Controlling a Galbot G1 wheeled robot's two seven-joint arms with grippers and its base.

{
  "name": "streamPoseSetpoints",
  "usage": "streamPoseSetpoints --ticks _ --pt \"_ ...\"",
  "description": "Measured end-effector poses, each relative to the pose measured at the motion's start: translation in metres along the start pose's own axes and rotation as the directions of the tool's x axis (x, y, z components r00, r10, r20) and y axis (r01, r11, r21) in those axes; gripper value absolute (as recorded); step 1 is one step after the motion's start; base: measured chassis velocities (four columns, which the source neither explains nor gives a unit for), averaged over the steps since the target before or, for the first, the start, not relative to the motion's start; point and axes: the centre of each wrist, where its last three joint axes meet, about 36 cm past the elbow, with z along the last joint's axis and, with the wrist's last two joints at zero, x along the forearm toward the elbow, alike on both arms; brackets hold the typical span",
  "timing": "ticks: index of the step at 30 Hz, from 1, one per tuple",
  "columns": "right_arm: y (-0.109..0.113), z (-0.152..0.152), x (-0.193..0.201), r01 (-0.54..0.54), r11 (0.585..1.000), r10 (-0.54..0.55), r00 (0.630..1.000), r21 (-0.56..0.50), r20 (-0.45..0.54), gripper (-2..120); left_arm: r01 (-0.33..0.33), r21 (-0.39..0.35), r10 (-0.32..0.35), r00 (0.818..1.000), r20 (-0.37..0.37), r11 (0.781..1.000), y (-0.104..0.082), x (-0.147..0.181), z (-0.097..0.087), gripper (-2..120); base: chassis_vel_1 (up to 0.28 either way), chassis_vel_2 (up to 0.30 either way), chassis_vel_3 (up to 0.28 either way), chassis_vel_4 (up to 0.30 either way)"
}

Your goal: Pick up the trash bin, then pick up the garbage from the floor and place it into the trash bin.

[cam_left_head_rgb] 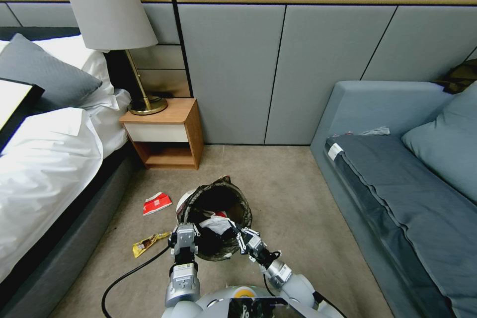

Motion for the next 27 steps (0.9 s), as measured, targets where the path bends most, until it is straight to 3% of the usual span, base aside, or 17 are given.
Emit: streamPoseSetpoints --ticks 2,8,11,15,22,27 --pt "0.0 -0.002 -0.002 -0.001 1.0 0.001 1.0 0.001 0.003 48 -0.002 -0.001 0.002 1.0 0.0 1.0 0.0 0.0 0.0 0 0.0 0.0 0.0 0.0" --pt "0.0 -0.005 -0.003 0.002 1.0 -0.002 1.0 0.009 0.009 63 -0.005 -0.001 0.005 1.0 0.001 1.0 -0.001 0.001 0.0 0 0.0 0.0 0.0 0.0" --pt "0.0 -0.013 -0.004 -0.018 1.0 0.018 1.0 0.023 0.018 82 -0.008 -0.003 0.008 1.0 -0.001 1.0 -0.001 0.001 0.001 0 0.0 0.0 0.0 0.0" --pt "-0.001 -0.023 -0.007 -0.068 0.996 0.067 0.997 0.048 0.03 95 -0.016 -0.005 0.016 1.0 -0.004 1.0 -0.003 0.001 0.004 0 0.0 0.0 0.0 0.0" --pt "-0.007 -0.04 -0.011 -0.112 0.989 0.106 0.992 0.094 0.067 100 -0.025 -0.009 0.025 1.0 -0.001 1.0 -0.004 0.0 0.006 0 0.0 0.0 0.0 0.0" --pt "-0.022 -0.073 -0.015 -0.184 0.972 0.166 0.978 0.143 0.129 100 -0.031 -0.008 0.031 1.0 0.001 0.999 -0.006 -0.003 0.008 0 0.0 0.0 0.0 0.0"
